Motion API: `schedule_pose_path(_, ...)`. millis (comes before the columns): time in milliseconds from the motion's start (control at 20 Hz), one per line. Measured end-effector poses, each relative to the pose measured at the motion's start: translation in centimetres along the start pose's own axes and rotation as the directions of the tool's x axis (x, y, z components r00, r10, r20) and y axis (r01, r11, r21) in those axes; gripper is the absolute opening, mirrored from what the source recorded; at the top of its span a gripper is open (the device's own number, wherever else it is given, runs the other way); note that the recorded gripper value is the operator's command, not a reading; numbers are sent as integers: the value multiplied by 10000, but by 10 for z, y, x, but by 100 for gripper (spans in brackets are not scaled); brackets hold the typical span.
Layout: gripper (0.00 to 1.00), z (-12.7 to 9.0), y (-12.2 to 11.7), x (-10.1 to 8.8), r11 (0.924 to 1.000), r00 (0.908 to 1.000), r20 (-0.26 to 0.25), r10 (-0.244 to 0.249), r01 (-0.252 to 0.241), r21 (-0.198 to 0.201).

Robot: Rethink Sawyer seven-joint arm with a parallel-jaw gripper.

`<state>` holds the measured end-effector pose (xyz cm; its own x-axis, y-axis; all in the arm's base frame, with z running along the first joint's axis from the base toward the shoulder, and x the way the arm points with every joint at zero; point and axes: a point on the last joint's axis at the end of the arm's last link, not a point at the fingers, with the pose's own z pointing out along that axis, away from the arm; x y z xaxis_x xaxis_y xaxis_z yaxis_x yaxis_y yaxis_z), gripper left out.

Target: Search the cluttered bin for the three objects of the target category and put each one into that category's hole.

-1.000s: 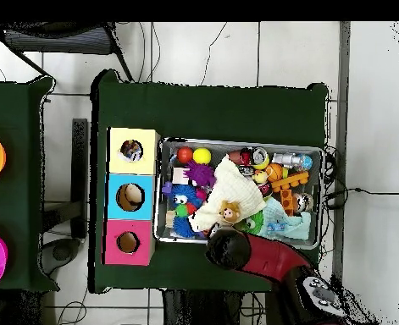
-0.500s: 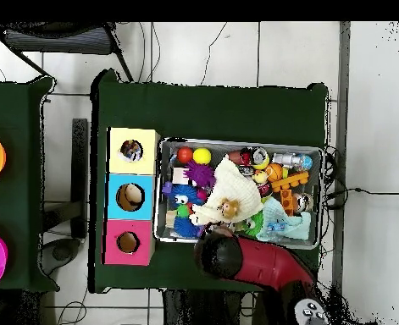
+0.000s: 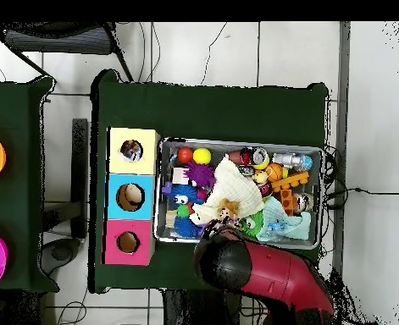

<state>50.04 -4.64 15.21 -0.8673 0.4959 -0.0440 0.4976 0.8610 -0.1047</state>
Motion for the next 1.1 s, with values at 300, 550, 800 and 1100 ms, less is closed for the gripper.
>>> schedule_pose_path(300,0,-11,2,-9,9990,9990,245,368,-362,-269)
schedule_pose_path(550,0,-13,16,-30,9901,9907,1044,872,-746,-1189)
schedule_pose_path(800,0,-16,36,-50,9736,9699,2084,1259,-805,-2137)
schedule_pose_path(1100,0,-20,78,-62,9480,9547,2559,1515,-670,-3113)
